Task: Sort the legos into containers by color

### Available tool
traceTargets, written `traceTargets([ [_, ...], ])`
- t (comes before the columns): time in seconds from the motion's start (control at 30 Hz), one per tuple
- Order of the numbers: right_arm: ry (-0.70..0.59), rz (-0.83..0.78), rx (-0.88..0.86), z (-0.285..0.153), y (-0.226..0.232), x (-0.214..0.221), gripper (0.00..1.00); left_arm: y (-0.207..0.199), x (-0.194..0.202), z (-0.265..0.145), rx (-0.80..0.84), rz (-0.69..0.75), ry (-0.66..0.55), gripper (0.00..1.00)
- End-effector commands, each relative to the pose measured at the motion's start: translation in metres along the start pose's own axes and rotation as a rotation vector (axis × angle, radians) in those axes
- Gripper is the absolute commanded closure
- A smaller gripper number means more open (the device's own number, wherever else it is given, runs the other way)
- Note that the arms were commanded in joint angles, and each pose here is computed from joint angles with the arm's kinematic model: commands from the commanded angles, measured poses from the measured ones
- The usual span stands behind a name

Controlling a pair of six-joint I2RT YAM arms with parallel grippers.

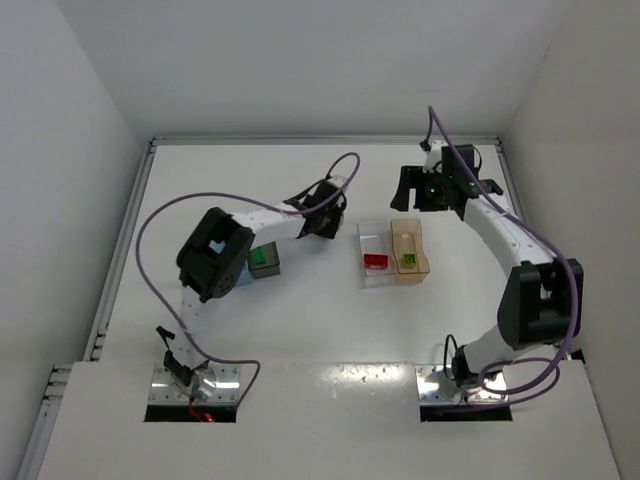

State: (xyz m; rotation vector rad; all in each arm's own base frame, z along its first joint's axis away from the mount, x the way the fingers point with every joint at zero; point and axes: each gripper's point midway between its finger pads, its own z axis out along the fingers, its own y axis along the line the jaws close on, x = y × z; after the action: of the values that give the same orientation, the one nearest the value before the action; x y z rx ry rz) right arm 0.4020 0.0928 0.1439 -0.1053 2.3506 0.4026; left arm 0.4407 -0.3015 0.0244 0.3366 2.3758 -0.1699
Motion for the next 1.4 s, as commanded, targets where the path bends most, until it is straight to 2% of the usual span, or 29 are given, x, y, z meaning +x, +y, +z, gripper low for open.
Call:
traceTargets([
  [0.0, 0.016, -0.005, -0.217, -0.002, 0.036, 0.0, 0.22, 0.0, -0.005, -0.057, 0.174, 0.191, -0.065, 1.0],
  [0.03, 0.022, -0.004, -0.246, -0.001, 0.04, 0.0, 0.22, -0.011, -0.027, -0.093, 0.265, 0.22, -0.163, 1.0],
  [0.07, 0.033, 0.005, -0.308, -0.002, 0.051, -0.001, 0.22, -0.001, -0.007, -0.101, 0.272, 0.25, -0.138, 1.0],
  [0.1, 0.025, 0.0, -0.343, -0.005, 0.057, -0.006, 0.22, 0.0, -0.018, -0.126, 0.292, 0.297, -0.2, 1.0],
  [0.27, 0.123, 0.07, -0.659, -0.019, 0.103, 0.005, 0.21, -0.002, -0.004, -0.175, 0.41, 0.377, -0.232, 1.0],
  [0.43, 0.187, 0.123, -0.978, -0.045, 0.147, 0.012, 0.21, -0.012, 0.0, -0.198, 0.485, 0.412, -0.264, 1.0],
  [0.5, 0.187, 0.127, -1.039, -0.051, 0.156, 0.011, 0.21, -0.012, 0.004, -0.201, 0.494, 0.426, -0.25, 1.0],
  [0.77, 0.205, 0.107, -1.023, -0.049, 0.166, 0.015, 0.21, -0.022, -0.002, -0.21, 0.542, 0.446, -0.266, 1.0],
  [1.0, 0.26, 0.101, -0.92, -0.021, 0.163, 0.031, 0.21, -0.029, -0.01, -0.217, 0.563, 0.445, -0.282, 1.0],
  [1.2, 0.303, 0.094, -0.909, -0.007, 0.17, 0.038, 0.21, -0.032, -0.011, -0.22, 0.575, 0.437, -0.281, 1.0],
  [1.37, 0.305, 0.08, -0.941, -0.007, 0.179, 0.037, 0.37, -0.032, -0.009, -0.217, 0.575, 0.437, -0.271, 1.0],
])
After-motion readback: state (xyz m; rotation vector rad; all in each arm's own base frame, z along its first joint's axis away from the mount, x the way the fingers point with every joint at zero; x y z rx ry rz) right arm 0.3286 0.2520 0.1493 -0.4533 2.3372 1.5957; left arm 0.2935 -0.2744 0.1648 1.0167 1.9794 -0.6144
